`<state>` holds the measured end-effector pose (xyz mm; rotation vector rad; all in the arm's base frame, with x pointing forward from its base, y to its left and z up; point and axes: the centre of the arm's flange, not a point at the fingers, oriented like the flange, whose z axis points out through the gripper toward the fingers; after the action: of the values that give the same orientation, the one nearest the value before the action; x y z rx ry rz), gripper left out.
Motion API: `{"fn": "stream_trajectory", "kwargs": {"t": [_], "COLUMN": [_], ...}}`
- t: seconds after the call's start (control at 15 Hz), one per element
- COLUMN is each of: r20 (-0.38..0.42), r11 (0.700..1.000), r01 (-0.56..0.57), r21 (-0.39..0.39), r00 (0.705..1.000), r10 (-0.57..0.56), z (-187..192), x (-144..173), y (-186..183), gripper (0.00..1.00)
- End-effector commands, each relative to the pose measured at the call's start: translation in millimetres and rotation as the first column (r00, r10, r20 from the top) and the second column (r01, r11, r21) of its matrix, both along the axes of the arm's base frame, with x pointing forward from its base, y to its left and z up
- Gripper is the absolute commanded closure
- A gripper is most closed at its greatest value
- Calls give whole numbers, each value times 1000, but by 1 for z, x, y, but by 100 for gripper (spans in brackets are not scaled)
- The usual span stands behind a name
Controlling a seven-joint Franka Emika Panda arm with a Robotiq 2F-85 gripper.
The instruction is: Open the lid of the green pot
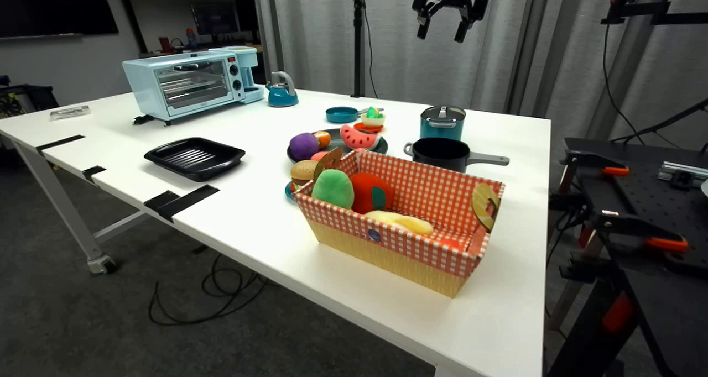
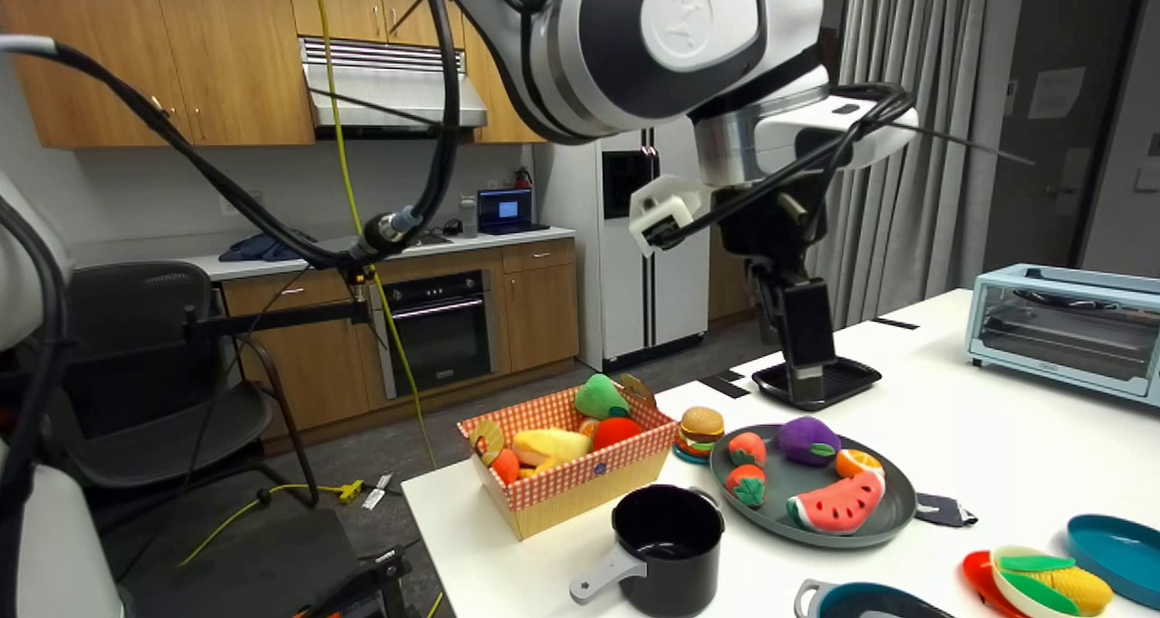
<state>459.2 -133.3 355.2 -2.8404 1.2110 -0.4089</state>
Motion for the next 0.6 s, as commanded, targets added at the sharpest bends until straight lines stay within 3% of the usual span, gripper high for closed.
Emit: {"fn": "stream_trajectory", "kwargs": {"t": [0.0,0.53], "r20": [34,32], "r11": [988,911], "r01": [152,408], "r21": [-23,52], "r00": [988,911], "r10": [-152,-410], "z": [-15,-19], "x": [18,32], "y": [-13,-30], "gripper": [0,0]}}
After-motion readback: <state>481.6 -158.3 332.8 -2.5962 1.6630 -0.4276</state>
